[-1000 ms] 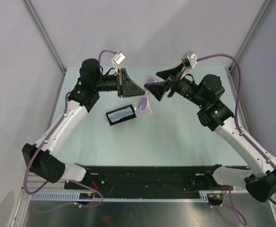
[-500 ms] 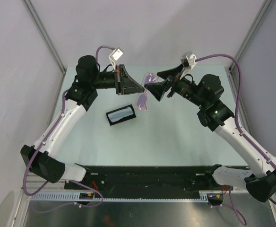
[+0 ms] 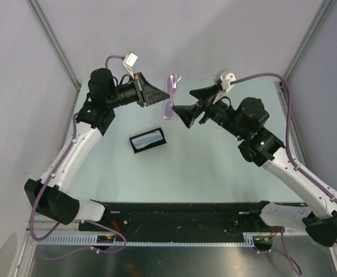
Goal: Organize the sunglasses
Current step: Fold the right temple of the sunglasses with the sunglasses, then pass from the left arm to the right
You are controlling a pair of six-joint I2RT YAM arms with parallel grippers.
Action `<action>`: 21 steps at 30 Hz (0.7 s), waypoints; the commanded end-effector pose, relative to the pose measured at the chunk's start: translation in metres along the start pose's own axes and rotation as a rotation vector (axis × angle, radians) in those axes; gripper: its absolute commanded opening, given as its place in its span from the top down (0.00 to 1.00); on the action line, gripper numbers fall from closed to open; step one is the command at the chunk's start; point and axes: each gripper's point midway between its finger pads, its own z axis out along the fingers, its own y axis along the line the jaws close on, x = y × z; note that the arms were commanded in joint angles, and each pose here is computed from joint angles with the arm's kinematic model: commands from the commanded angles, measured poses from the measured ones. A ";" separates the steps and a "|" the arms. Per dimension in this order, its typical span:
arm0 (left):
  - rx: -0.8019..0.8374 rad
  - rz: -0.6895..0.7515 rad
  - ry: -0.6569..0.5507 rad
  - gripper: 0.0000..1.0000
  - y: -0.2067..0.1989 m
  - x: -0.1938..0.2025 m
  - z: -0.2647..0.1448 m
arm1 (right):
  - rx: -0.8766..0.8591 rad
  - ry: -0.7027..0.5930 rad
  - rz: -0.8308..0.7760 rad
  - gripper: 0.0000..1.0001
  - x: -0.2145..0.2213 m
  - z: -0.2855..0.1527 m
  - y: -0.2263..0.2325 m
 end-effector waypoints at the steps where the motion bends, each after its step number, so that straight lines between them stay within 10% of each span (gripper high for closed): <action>1: -0.131 -0.061 -0.199 1.00 0.000 -0.033 -0.015 | 0.075 -0.009 -0.155 0.08 -0.006 0.001 0.001; 13: -0.669 -0.184 -0.491 0.99 0.049 -0.051 -0.074 | 0.150 0.009 -0.729 0.40 0.029 0.034 0.025; 21: -0.821 -0.128 -0.554 1.00 0.051 -0.051 -0.088 | 0.063 -0.049 -0.816 0.53 0.066 0.059 0.053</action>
